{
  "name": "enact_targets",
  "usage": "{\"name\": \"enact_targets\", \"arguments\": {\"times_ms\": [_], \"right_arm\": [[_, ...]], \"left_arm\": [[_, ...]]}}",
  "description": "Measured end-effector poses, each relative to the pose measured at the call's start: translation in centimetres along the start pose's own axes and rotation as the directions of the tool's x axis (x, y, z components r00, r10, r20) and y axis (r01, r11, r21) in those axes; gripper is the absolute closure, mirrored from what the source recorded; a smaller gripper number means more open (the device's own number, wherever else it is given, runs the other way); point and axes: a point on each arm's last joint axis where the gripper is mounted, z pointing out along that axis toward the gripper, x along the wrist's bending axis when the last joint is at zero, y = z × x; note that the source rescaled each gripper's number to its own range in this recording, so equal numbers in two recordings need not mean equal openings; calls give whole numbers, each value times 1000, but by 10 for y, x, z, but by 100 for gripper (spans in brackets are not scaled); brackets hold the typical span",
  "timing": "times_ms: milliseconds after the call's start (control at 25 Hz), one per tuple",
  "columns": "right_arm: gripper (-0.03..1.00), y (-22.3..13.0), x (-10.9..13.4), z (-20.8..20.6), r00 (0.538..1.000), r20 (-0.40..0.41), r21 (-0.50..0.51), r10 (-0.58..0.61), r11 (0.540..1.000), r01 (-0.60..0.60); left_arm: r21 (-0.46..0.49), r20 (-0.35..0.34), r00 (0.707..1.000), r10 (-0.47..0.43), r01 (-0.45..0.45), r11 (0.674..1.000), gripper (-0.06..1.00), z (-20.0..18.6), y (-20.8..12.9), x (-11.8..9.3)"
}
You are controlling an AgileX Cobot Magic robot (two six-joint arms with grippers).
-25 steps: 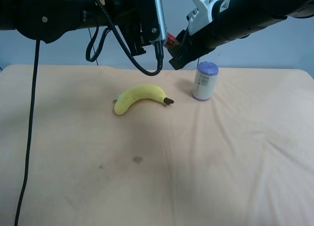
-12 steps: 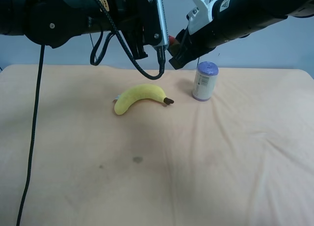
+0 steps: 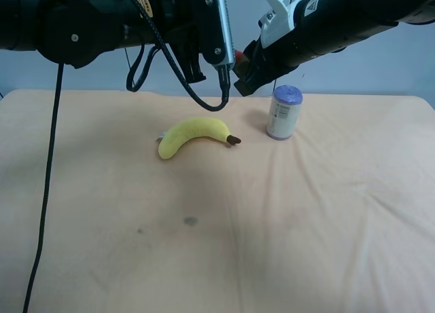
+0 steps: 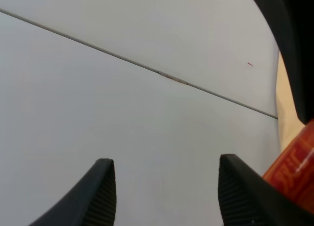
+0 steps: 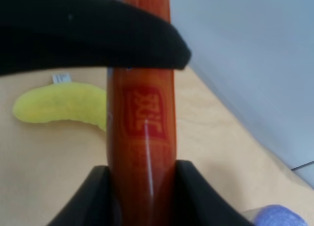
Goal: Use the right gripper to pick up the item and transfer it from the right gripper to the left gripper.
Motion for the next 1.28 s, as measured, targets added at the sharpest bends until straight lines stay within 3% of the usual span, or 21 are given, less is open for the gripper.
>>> {"name": "enact_targets", "arguments": {"times_ms": [240,440,800,1000,1280], "right_arm": [[96,0,0,0,1000,-3,3,0,1000,0],[97,0,0,0,1000,-1,2,0,1000,0],[97,0,0,0,1000,0,0,0,1000,0],[97,0,0,0,1000,0,0,0,1000,0],[97,0,0,0,1000,0,0,0,1000,0]], "left_arm": [[12,29,1000,4,-4,1000,69,8,-6,-12],[0,10,1000,25,-25,1000,55,6,-4,-8],[55,-65,996,56,-53,997,52,-11,-20,24],[137,29,999,46,-49,989,52,-10,-37,16],[175,117,993,30,-51,983,52,4,-50,-9]]}}
